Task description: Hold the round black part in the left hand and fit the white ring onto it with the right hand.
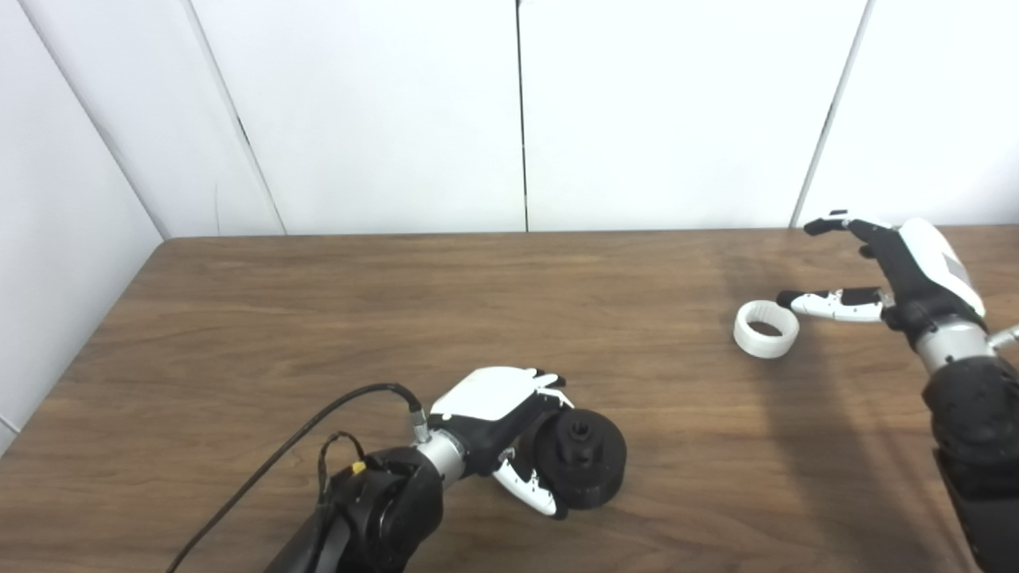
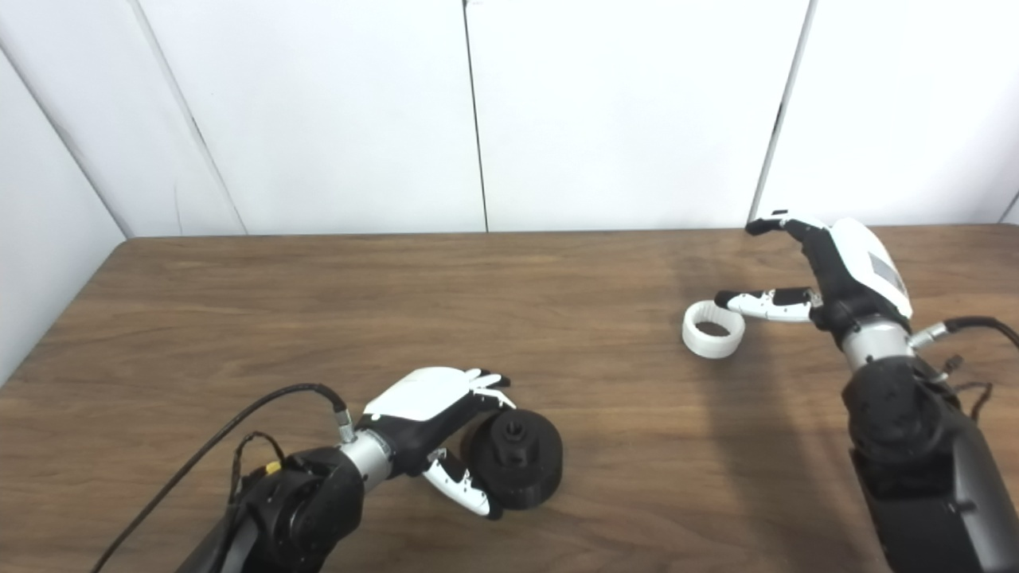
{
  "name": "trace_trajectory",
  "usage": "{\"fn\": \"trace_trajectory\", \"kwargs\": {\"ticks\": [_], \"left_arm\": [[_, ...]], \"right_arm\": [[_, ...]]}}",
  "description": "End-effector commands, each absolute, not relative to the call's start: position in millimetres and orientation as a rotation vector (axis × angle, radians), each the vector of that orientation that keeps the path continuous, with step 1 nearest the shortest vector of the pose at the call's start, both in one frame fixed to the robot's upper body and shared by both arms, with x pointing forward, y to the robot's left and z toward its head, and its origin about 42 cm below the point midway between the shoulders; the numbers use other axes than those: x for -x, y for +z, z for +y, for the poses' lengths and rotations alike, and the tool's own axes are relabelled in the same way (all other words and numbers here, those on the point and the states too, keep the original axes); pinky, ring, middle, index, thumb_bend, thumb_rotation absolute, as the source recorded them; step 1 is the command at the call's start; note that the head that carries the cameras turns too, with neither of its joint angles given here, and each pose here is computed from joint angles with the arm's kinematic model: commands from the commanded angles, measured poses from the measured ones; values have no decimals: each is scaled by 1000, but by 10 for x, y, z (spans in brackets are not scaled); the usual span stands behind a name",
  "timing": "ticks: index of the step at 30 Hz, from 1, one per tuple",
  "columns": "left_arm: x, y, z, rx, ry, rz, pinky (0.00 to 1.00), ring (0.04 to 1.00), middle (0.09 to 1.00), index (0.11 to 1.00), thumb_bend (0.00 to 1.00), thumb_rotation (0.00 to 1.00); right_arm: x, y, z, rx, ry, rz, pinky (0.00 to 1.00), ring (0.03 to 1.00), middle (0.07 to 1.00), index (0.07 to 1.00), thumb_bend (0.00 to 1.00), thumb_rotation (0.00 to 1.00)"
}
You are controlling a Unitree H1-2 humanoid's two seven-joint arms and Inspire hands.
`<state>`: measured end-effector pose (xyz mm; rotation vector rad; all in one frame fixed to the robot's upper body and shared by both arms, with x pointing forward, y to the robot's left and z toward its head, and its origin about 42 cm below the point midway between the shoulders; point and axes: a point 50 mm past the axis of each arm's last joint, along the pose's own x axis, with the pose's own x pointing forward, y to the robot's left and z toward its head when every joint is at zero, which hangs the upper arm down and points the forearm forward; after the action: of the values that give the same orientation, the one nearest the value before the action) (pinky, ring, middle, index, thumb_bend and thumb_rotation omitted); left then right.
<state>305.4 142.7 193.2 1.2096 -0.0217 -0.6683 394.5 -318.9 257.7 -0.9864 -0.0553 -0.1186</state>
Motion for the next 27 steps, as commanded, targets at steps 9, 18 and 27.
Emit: {"fn": "trace_trajectory", "kwargs": {"ticks": [9,18,27], "left_arm": [[-3077,1908,1445,-1216,-671,-28,1000,1000,970,728,830,229],[-3082,1900,1438,-1216,-674,-29,1000,1000,974,729,833,229],[-3084,1894,1447,-1215,-666,-24,1000,1000,973,709,824,217]], "right_arm": [[-4331,2902,-3329,1139,-85,-70,917,976,940,762,907,284],[-4433,2883,-3318,1186,-29,-2,953,995,954,756,935,312],[-4420,2798,-3213,1223,86,40,954,996,946,756,925,337]]}}
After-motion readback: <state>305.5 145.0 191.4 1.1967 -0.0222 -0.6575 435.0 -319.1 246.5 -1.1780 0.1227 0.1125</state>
